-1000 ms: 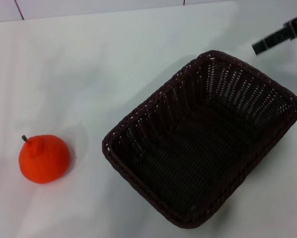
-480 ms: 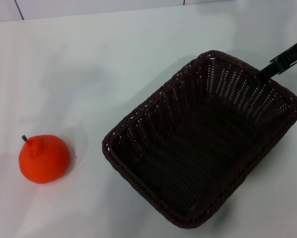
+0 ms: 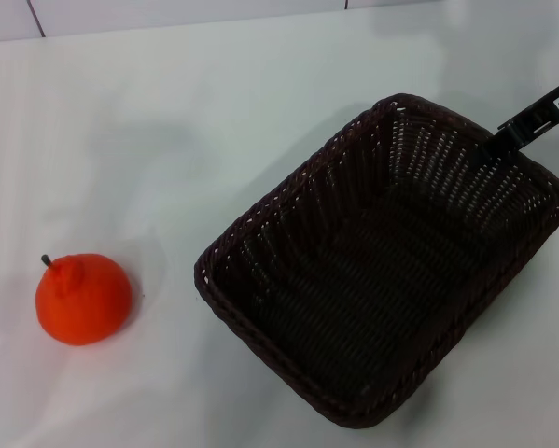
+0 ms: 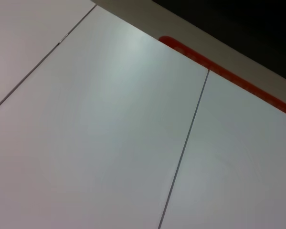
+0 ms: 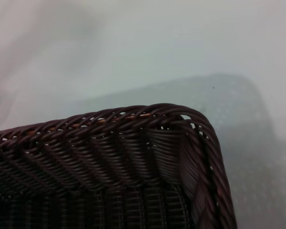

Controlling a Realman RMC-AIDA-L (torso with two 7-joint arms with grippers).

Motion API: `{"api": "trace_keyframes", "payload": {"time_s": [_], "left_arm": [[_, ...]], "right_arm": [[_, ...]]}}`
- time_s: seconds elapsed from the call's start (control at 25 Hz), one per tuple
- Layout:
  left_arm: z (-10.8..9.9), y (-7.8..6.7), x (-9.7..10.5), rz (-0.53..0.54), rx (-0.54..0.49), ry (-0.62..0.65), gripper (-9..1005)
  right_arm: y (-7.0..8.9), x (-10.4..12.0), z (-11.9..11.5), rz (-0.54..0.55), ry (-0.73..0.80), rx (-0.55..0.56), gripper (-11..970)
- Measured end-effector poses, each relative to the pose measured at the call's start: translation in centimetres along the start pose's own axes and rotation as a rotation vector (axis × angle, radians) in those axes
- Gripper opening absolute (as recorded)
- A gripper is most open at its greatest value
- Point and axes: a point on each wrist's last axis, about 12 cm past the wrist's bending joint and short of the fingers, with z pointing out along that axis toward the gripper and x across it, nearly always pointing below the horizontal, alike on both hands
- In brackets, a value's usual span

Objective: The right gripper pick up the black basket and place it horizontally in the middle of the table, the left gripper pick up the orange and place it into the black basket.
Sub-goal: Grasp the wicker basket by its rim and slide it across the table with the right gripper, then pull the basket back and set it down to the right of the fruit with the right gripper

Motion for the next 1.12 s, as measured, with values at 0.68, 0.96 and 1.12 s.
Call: {"api": "trace_keyframes", "payload": {"time_s": [0.68,0.96,1.12], "left_arm": [[1.1,0.4,0.6,0.000,-0.007,0.011,884],[2.0,0.7,0.8,0.008,0.000,0.020,884],[2.5,0.8,1.1,0.006,0.003,0.028,883]], "right_arm": [[2.3,-3.7,-1.8,0.228,0.283,0.259,197],[2.8,-5.9,-1.5,0.347,0.447,0.362,202],[3.3,-6.9,-1.0,0.427,0.533,0.378,205]]}}
